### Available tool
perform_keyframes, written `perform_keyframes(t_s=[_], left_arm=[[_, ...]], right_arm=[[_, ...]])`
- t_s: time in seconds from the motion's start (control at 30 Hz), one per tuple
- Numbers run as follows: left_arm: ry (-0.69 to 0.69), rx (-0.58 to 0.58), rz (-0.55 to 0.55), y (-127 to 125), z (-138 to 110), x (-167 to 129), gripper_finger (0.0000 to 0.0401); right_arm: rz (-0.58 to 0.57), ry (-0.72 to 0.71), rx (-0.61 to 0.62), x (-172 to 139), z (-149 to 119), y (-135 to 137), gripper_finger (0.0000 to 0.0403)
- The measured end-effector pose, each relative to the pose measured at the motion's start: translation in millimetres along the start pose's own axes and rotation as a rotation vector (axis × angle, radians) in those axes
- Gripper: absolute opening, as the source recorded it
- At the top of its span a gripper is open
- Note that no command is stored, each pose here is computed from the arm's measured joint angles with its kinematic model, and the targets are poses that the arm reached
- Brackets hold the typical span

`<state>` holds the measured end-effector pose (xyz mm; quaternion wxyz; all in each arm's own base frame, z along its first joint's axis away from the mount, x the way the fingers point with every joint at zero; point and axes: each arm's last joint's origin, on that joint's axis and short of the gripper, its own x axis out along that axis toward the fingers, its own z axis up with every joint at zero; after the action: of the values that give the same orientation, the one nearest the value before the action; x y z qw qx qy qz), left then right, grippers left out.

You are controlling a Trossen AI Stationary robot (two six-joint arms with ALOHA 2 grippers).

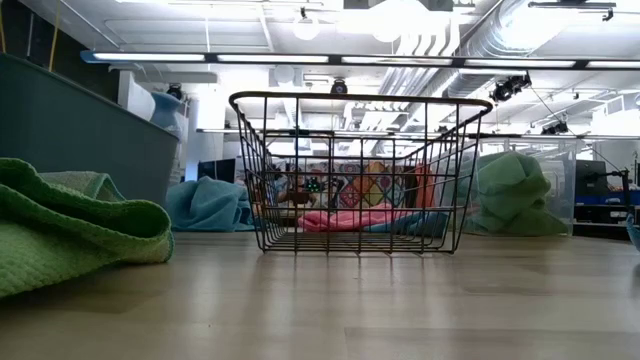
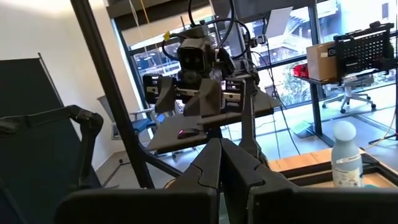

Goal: Sort microfiber towel by color & place in baskets
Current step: Put the green towel into the transparent bin

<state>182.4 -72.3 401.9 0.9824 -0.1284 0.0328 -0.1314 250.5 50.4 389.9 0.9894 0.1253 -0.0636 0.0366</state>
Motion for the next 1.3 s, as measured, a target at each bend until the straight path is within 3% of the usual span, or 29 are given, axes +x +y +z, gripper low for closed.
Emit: perform_keyframes(t_s=[0.37,0.63,0.83,0.97,1.13,1.3], left_arm=[[-0.082,0.023,0.139,-18,-9,24,0.0188],[-0.014,0.006,0.093,-39,-31,47,0.0188],[-0.025,0.058,0.076,-59,-18,55,0.0188],[0.121,0.124,0.07,-65,-12,61,0.0188],[0.354,0.088,0.057,-72,-6,65,0.0188],[0.497,0.026,0.03,-82,-9,59,0.0188]], right_arm=[[0.049,-0.02,-0.023,0,2,2,0.0],[0.093,-0.012,-0.074,0,2,4,0.0],[0.091,0.0,-0.112,0,1,3,0.0],[0.089,0.013,-0.122,0,-1,3,0.0],[0.083,0.041,-0.125,0,-3,2,0.0],[0.08,0.045,-0.126,0,-3,2,0.0]])
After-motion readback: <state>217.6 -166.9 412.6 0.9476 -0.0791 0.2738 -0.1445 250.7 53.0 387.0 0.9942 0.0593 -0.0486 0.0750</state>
